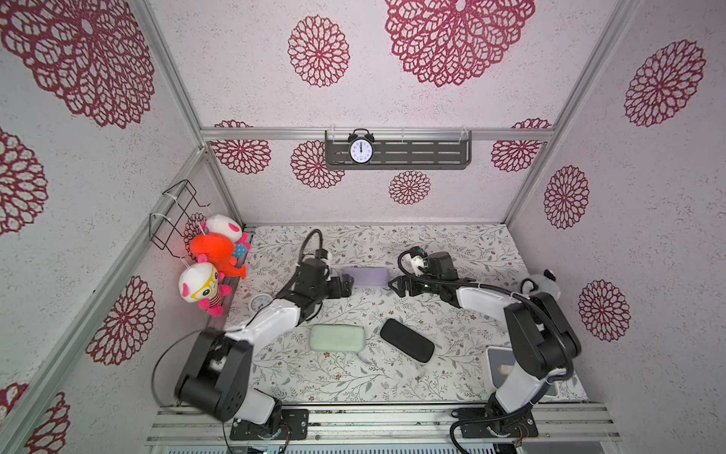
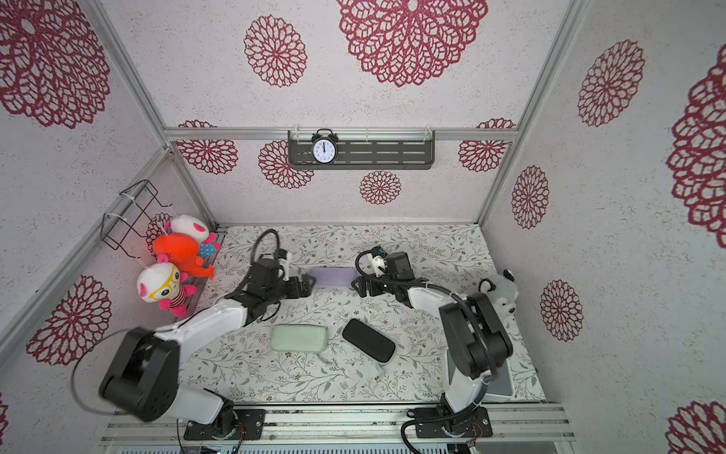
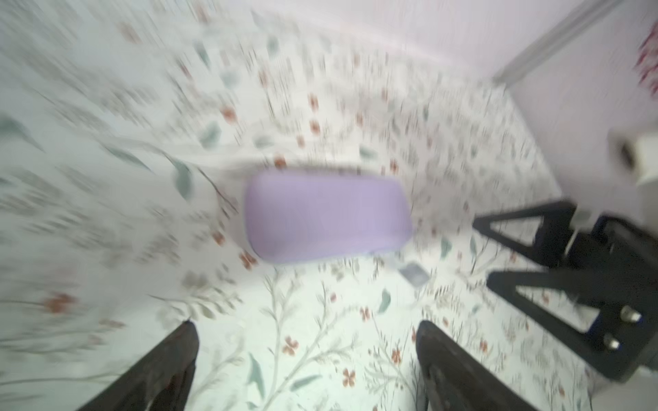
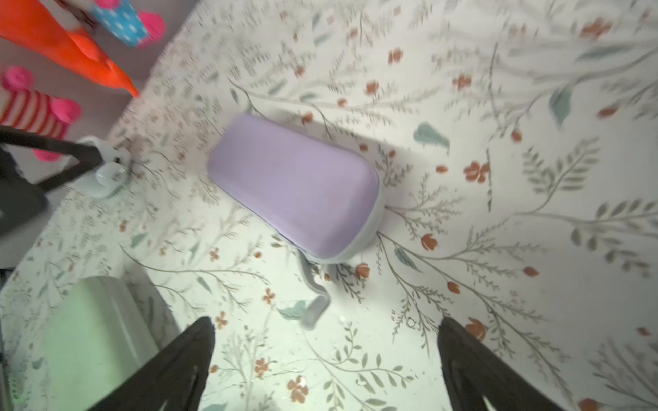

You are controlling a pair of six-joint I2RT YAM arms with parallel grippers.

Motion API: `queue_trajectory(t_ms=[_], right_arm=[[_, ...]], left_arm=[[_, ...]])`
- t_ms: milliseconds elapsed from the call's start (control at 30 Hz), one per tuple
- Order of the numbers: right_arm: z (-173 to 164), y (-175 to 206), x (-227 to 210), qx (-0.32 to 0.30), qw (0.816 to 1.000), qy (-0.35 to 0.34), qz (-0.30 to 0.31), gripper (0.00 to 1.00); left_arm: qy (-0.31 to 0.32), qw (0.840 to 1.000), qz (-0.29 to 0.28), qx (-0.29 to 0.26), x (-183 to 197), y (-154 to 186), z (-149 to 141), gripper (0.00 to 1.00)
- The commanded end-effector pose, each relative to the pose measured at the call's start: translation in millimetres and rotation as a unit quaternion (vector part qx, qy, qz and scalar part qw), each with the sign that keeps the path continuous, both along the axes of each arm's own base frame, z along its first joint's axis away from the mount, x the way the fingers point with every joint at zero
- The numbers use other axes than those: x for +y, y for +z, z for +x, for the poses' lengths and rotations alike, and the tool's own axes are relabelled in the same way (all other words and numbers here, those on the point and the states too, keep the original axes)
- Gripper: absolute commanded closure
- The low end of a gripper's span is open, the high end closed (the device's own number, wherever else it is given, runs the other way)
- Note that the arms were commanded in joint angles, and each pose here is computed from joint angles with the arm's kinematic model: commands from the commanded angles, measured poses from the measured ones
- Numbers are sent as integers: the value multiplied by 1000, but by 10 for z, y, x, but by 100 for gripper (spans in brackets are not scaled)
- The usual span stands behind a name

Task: Put umbrellas into zippered umbrella sleeves
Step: Zip the zipper on the umbrella sleeve, then reset both arms

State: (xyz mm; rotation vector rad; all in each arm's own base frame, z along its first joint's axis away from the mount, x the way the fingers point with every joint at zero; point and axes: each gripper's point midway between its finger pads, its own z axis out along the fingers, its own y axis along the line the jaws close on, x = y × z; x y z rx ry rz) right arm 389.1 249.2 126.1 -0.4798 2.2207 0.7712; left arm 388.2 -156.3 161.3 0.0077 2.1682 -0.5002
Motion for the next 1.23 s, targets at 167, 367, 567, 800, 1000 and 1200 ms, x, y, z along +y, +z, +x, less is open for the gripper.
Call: queue_trajectory(t_ms=[167, 367, 567, 800, 1000, 1200], right_arm=[[-87, 816, -1207, -205, 955, -186, -110, 1], [-166, 493, -2477, -247, 874, -391, -148, 1], [-172, 141, -2609, -257, 872, -390, -145, 2], [-103, -179, -2724, -251, 867, -404, -149, 1], [-129, -115, -2707, -264, 864, -403, -148, 1], [-122, -122, -2712, -263, 868, -398, -140, 1]], left_arm=[[274, 920, 169, -222, 1747, 724, -656, 2], [328, 908, 152, -212, 2409, 444, -760, 2], [300, 927, 71, -211, 2501, -78, -313, 2], [283, 928, 125, -206, 2478, -299, -7, 2], [313, 916, 198, -152, 2454, -403, 88, 2], [312, 916, 195, -161, 2450, -384, 94, 2]])
